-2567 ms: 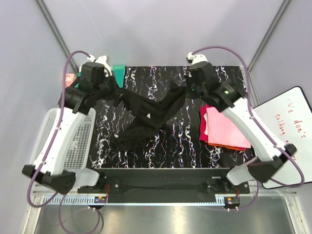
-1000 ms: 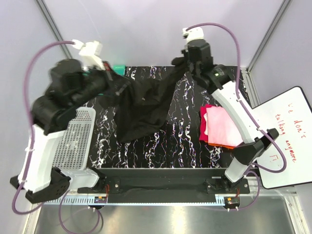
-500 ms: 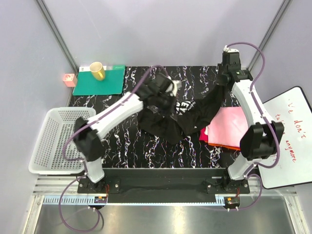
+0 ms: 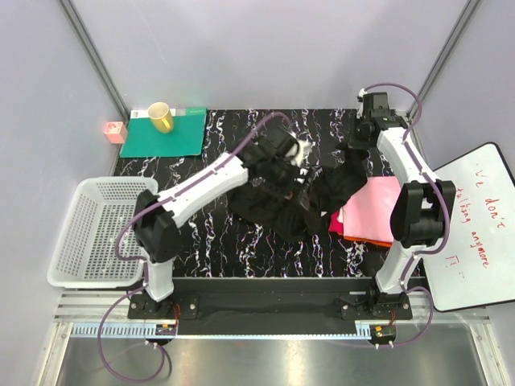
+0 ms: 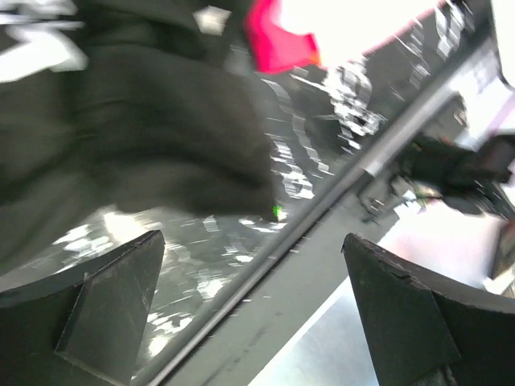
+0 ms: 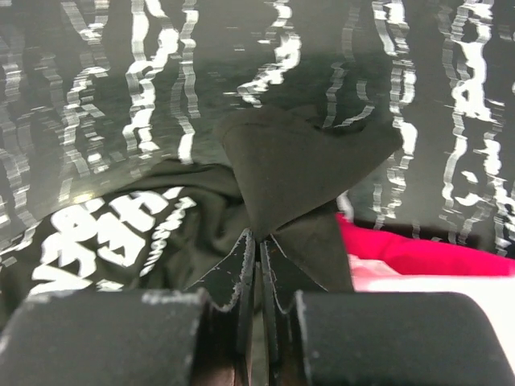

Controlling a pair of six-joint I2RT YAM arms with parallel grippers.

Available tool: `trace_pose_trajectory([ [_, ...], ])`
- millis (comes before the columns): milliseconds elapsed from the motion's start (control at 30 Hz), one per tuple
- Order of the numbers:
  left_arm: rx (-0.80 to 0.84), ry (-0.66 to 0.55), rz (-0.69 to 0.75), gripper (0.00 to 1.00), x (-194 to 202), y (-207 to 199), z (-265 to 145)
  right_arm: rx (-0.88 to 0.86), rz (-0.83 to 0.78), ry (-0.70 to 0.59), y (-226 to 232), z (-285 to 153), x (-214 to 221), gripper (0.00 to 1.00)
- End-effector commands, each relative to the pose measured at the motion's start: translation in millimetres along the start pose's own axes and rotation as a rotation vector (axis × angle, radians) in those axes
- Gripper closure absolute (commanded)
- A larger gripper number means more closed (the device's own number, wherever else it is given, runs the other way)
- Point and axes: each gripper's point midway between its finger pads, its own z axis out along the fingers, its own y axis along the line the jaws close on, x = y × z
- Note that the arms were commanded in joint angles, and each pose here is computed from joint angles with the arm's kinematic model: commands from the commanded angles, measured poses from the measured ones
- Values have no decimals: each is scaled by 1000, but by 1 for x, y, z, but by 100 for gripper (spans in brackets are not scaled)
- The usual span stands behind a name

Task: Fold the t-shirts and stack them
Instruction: Flatten the tshirt out

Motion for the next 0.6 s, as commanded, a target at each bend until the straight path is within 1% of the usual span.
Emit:
trace_pose_trajectory([
  [0, -217, -162, -114, 1, -30, 84, -46, -178, 9, -112, 33, -49, -31, 93],
  [67, -257, -153, -170, 1, -28, 110, -46, -210, 11, -111, 39, -60, -28, 97],
  [100, -296, -144, -212, 1, -26, 133, -46, -226, 11, -127, 41, -70, -30, 99],
  [133, -318, -136, -231, 1, -23, 144, -45, -255, 11, -130, 46, -77, -30, 100],
  [167, -341, -125, -257, 1, -21, 159, -45, -271, 16, -136, 49, -88, -30, 100],
  [233, -366, -82, -276, 2, -14, 176, -34, -299, 21, -125, 54, -100, -28, 100],
  [267, -374, -66, -284, 2, -13, 183, -30, -311, 29, -141, 55, -112, -30, 100],
  [300, -375, -23, -293, 2, -6, 190, -17, -320, 32, -145, 57, -119, -30, 100],
  [333, -375, -1, -293, 2, -3, 193, -11, -333, 40, -141, 59, -129, -28, 100],
  [367, -359, 21, -299, 2, -1, 193, -3, -343, 38, -164, 60, -144, -30, 100],
  [433, -352, 62, -317, 2, 5, 199, 14, -337, 49, -153, 58, -159, -23, 100],
  [500, -341, 82, -321, 2, 5, 203, 29, -335, 47, -166, 56, -179, -18, 100],
  [533, -338, 84, -321, 2, 4, 204, 32, -323, 57, -137, 53, -183, -8, 100],
  [567, -322, 80, -319, 2, -2, 204, 38, -320, 57, -155, 51, -196, -5, 100],
])
